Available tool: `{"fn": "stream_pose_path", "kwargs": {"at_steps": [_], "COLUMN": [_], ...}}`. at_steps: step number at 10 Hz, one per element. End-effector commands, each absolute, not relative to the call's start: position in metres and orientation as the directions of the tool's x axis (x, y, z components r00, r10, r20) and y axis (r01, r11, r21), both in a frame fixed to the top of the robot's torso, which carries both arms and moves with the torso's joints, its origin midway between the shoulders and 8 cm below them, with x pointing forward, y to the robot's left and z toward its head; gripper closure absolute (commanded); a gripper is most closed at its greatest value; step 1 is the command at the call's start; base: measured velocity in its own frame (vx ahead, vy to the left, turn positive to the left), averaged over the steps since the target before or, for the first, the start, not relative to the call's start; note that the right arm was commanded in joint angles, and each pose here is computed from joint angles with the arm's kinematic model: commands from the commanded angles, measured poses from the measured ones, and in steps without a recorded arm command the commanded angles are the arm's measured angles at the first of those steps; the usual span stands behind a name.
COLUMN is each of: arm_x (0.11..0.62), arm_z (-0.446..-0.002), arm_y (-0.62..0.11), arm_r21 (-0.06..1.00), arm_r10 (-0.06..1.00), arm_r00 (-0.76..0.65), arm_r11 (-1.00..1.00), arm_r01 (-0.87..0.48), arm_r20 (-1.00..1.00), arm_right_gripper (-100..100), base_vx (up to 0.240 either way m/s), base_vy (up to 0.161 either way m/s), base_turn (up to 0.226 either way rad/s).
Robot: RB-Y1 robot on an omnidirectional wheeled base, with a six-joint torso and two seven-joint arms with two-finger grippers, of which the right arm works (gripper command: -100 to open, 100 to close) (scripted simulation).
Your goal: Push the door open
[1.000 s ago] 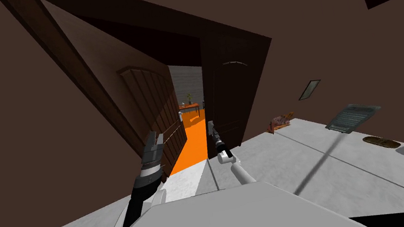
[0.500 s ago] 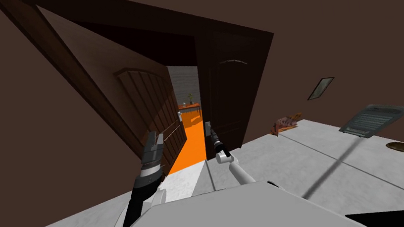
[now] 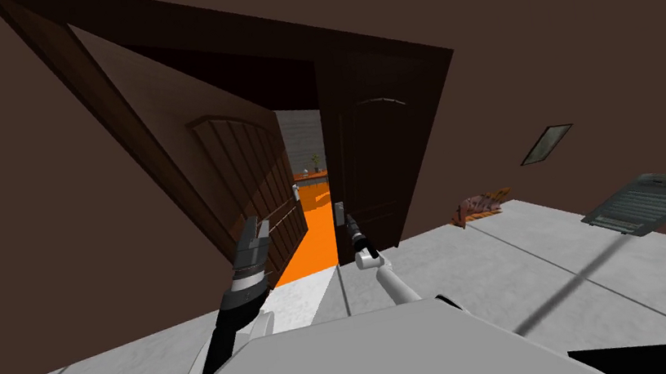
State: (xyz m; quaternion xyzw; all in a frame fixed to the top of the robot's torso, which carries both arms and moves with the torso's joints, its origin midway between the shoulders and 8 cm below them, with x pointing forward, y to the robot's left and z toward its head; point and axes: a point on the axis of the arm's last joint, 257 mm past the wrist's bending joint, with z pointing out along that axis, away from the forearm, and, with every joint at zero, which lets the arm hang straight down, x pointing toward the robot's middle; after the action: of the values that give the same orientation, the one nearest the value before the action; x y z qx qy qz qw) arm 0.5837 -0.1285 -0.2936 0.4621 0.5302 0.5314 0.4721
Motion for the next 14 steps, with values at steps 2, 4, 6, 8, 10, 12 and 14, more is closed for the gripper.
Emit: {"fn": "stream_pose_path", "kwargs": {"at_steps": [2, 4, 6, 8, 10, 12, 14], "arm_x": [0.5851, 0.5853, 0.5850, 0.5840, 0.5840, 0.5840, 0.5840], "arm_z": [-0.2940, -0.2948, -0.2955, -0.2961, -0.2963, -0.2963, -0.2963], "arm_y": [-0.1388, -0.1434, -0.1433, -0.1374, -0.1391, -0.1391, -0.1391], "arm_r21": [1.000, 1.000, 1.000, 1.000, 1.000, 1.000, 1.000], "arm_r10": [0.993, 0.993, 0.994, 0.994, 0.994, 0.994, 0.994], "arm_r00": [-0.118, -0.112, -0.109, -0.108, -0.108, -0.108, -0.108], "arm_r11": [0.021, 0.023, 0.017, 0.000, 0.006, 0.006, 0.006], "arm_r01": [-0.014, -0.014, -0.014, -0.012, -0.012, -0.012, -0.012], "arm_r20": [-0.022, -0.025, -0.019, -0.002, -0.007, -0.007, -0.007], "arm_right_gripper": [-100, -100, -100, -100, 100, 100, 100], "base_vx": [0.145, 0.197, 0.217, 0.212, 0.039, -0.020, 0.000], "base_vy": [0.027, 0.021, 0.018, 0.004, -0.001, 0.000, 0.000], "base_turn": [0.027, 0.020, 0.024, 0.029, 0.000, 0.007, 0.000]}}
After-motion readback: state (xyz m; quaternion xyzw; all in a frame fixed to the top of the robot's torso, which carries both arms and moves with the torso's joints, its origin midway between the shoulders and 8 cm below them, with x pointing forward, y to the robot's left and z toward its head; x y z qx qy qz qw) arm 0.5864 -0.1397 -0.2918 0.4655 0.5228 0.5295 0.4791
